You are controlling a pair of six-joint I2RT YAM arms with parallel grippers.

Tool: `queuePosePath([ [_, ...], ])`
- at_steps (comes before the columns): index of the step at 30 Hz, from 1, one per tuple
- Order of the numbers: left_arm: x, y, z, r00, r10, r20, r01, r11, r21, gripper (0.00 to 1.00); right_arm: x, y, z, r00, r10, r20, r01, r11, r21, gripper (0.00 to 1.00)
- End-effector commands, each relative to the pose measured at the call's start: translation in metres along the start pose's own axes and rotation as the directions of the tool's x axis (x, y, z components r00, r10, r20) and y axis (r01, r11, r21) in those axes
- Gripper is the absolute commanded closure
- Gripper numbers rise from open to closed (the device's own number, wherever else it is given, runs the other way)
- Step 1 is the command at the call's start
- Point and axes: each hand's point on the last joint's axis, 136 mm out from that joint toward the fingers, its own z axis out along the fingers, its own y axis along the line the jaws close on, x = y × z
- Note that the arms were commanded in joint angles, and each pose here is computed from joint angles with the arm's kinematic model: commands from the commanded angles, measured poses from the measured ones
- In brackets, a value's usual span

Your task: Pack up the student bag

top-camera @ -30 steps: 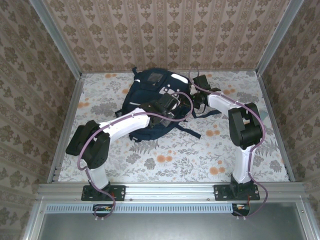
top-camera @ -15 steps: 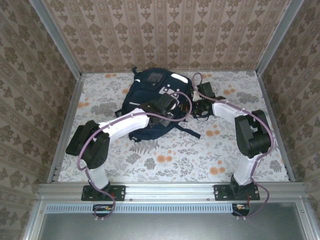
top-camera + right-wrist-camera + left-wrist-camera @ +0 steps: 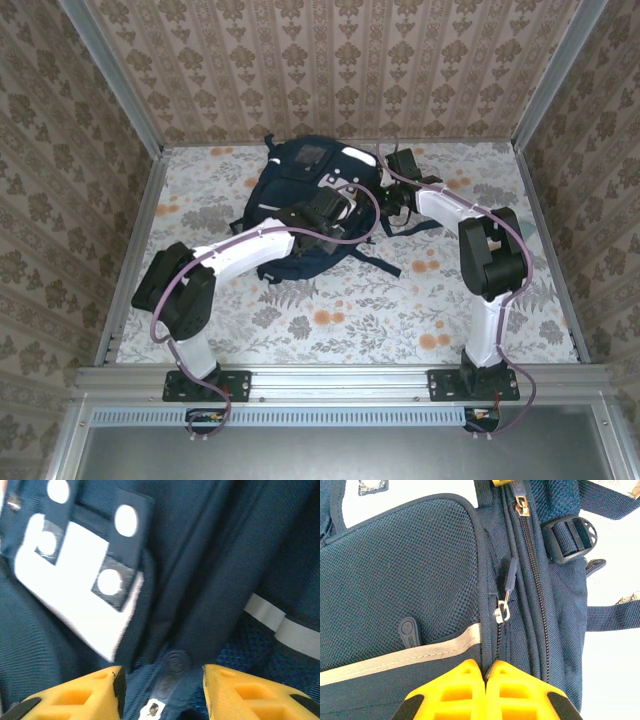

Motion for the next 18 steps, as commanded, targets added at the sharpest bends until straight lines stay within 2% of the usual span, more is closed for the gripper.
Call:
queuePosePath([
  [1, -0.013, 0.010, -0.012, 0.997, -0.044, 0.058, 0.045, 0.999, -0.009, 1.00, 0.005, -0.015, 0.004, 1.000, 0.005, -0.029, -0.002, 0.996, 0.089, 0.55],
  [4, -0.013, 0.010, -0.012, 0.997, -0.046, 0.058, 0.047, 0.999, -0.012, 1.00, 0.008, -0.024, -0.001, 1.000, 0.012, -0.025, -0.008, 0.989, 0.145, 0.60],
  [9, -0.012, 0.010, -0.010, 0.997, -0.048, 0.056, 0.049, 0.999, -0.015, 1.00, 0.018, -0.030, -0.020, 1.000, 0.013, -0.010, -0.011, 0.980, 0.198, 0.62],
  [12, -0.011, 0.011, -0.010, 0.997, -0.048, 0.053, 0.049, 0.999, -0.015, 1.00, 0.024, -0.023, -0.027, 1.000, -0.007, -0.019, 0.010, 0.987, 0.159, 0.63],
  [14, -0.011, 0.011, -0.010, 0.997, -0.045, 0.055, 0.046, 0.999, -0.017, 1.00, 0.029, -0.008, -0.029, 0.996, -0.067, -0.051, 0.071, 0.995, 0.075, 0.64],
  [16, -0.009, 0.012, -0.011, 0.998, -0.037, 0.053, 0.038, 0.999, -0.023, 1.00, 0.035, 0.005, -0.030, 0.987, -0.133, -0.087, 0.133, 0.991, -0.011, 0.58],
  [18, -0.007, 0.016, -0.013, 0.998, -0.032, 0.051, 0.034, 0.999, -0.036, 1.00, 0.033, 0.008, -0.034, 0.981, -0.177, -0.085, 0.175, 0.984, -0.028, 0.46],
])
